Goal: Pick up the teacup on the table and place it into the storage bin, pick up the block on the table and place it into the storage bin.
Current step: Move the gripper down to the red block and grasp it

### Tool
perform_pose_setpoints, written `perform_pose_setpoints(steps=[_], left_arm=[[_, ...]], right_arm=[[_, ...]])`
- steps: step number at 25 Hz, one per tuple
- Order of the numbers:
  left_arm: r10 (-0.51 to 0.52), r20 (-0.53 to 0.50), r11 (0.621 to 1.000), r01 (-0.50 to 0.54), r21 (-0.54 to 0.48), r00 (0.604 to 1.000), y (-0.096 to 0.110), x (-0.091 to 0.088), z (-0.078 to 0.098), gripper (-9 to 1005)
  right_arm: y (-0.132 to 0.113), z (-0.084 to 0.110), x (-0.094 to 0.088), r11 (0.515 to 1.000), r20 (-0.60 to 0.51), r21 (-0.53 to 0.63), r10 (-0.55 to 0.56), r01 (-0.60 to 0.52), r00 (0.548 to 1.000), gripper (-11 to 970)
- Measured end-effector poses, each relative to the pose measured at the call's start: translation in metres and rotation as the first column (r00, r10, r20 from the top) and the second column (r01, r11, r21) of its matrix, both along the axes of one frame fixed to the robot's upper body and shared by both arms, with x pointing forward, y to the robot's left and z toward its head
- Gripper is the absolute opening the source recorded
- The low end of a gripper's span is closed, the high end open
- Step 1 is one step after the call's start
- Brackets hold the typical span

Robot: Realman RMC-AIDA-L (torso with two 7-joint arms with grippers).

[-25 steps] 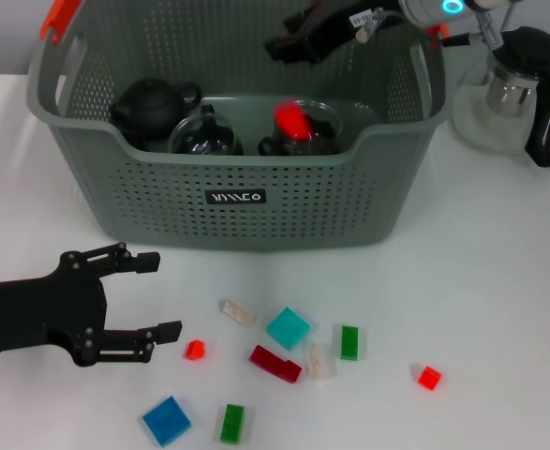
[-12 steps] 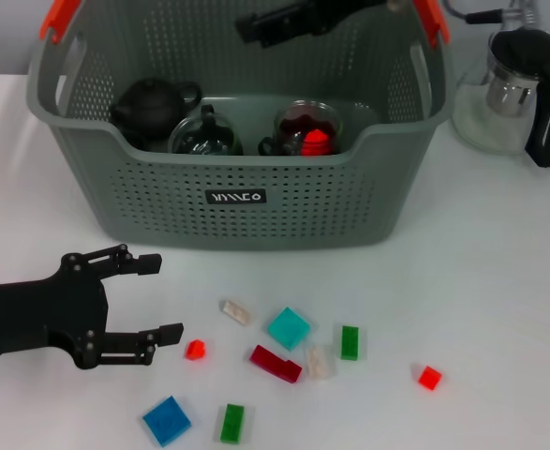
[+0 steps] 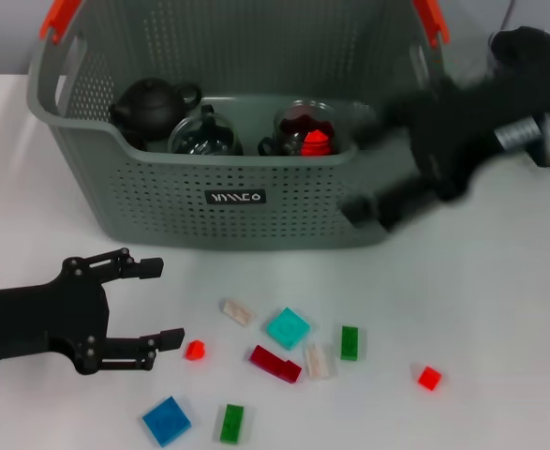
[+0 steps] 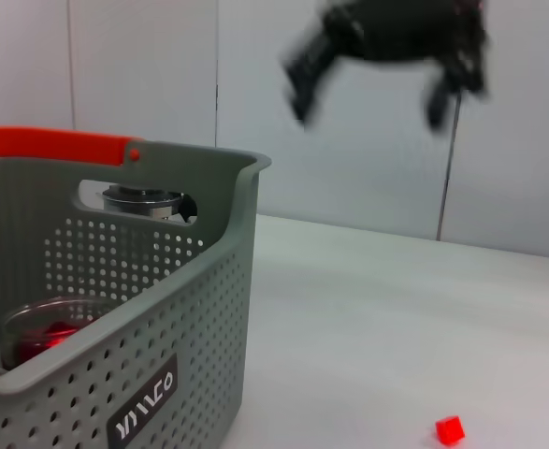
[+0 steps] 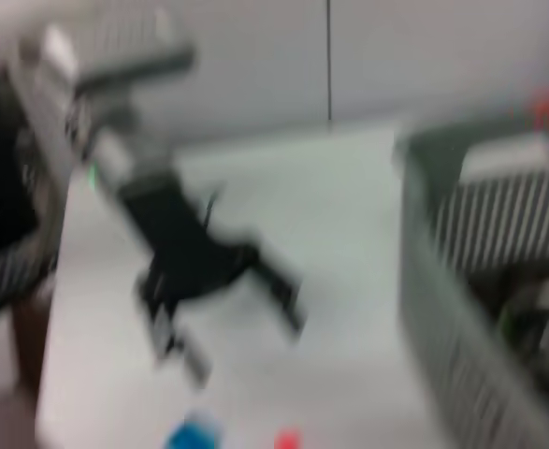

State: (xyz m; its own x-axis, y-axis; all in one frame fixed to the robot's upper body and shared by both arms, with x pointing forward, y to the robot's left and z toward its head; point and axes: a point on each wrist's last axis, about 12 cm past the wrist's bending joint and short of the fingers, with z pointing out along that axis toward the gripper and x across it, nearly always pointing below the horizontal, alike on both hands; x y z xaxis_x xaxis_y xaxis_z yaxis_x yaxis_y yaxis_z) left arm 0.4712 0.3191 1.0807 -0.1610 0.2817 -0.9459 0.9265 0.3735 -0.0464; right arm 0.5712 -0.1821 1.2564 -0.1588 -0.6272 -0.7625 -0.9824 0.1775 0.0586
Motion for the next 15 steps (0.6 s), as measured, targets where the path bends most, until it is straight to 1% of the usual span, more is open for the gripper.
perform_pose_setpoints(steps=[3,7,10,15], left_arm=[[0.001,-0.001,1.000,-0.001,0.000,1.000,0.000,0.000,0.000,877],[0.006,0.003,1.000,-0.006,-0.001,1.000,0.000,0.000,0.000,877],[0.010,0.003,1.000,-0.010,-0.002,1.000,0.000,0.000,0.000,877],[0.014,-0.005,1.000,-0.014,-0.011,1.000,-0.002,0.000,-0.003,877]], right_arm=[[-0.010,-0.012,-0.011,0.992,-0.095,-0.124,-0.018,0.006,0.995,917],[-0.016,-0.033,-0.017,0.960,-0.187,-0.278,-0.091,0.036,0.978,916],[-0.016,-0.049,-0.020,0.932,-0.230,-0.359,-0.128,0.038,0.965,915],[-0.009,-0.073,-0.020,0.907,-0.281,-0.421,-0.151,0.019,0.948,914]])
